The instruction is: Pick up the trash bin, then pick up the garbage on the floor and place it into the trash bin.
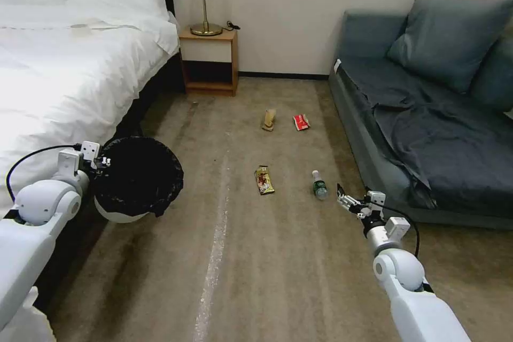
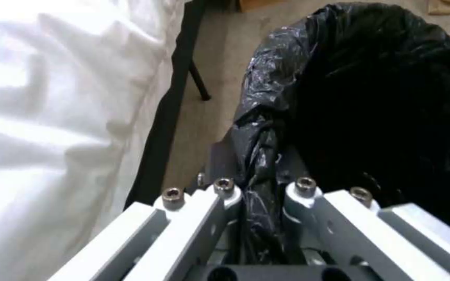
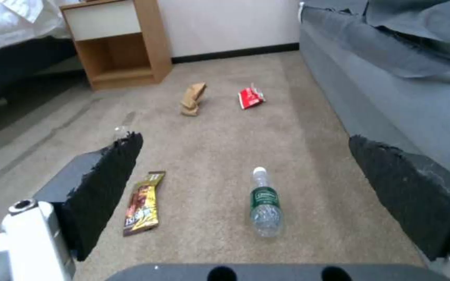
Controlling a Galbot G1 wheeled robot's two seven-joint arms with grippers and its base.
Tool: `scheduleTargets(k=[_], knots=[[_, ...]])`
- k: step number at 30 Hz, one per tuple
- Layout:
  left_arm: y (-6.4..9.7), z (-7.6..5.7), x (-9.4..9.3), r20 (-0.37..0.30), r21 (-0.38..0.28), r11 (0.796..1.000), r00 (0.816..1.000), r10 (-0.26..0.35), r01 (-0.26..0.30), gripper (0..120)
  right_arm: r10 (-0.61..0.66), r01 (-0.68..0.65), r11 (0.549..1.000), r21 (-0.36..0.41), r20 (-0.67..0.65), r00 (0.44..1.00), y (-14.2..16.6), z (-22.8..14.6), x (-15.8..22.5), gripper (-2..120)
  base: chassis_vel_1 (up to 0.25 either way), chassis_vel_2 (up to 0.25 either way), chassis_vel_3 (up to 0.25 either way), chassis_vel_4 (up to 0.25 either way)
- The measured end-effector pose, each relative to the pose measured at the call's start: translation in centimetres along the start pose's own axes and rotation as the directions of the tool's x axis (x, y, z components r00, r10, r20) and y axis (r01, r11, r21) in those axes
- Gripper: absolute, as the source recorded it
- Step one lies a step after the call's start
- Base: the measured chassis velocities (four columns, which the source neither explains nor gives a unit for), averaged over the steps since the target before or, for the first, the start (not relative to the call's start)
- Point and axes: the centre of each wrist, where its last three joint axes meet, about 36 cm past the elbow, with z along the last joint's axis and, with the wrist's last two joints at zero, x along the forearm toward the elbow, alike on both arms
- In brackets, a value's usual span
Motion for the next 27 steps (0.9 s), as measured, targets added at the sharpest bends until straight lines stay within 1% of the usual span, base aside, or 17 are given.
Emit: scheduleTargets(k=[4,17,22,25,27], knots=[[-0.1,0.2,0.1,0.001,-0.004,1.000,1.000,0.002,-0.002,4,0.000,0.000,1.000,0.002,0.001,1.000,-0.1,0.0,0.0,100,0.000,0.000,0.000,0.000],[0.1,0.1,0.1,0.009,-0.005,1.000,1.000,-0.003,0.003,4,-0.002,0.002,1.000,-0.002,0.002,1.000,-0.3,0.3,0.0,100,-0.029,0.031,0.030,-0.030],[0.5,0.1,-0.1,0.020,0.000,1.000,1.000,-0.004,0.004,4,-0.005,0.005,1.000,-0.024,-0.010,1.000,0.5,1.3,-0.4,100,-0.026,0.029,0.032,-0.025],[0.7,0.1,-0.1,0.022,-0.002,1.000,1.000,-0.005,0.005,4,-0.006,0.006,1.000,-0.028,-0.010,1.000,0.7,1.4,-0.5,100,-0.049,0.053,0.052,-0.050],[1.0,0.0,0.0,0.025,-0.004,1.000,1.000,-0.007,0.007,4,-0.009,0.009,0.999,-0.033,-0.009,1.000,1.0,1.4,-0.7,100,-0.056,0.059,0.045,-0.056]])
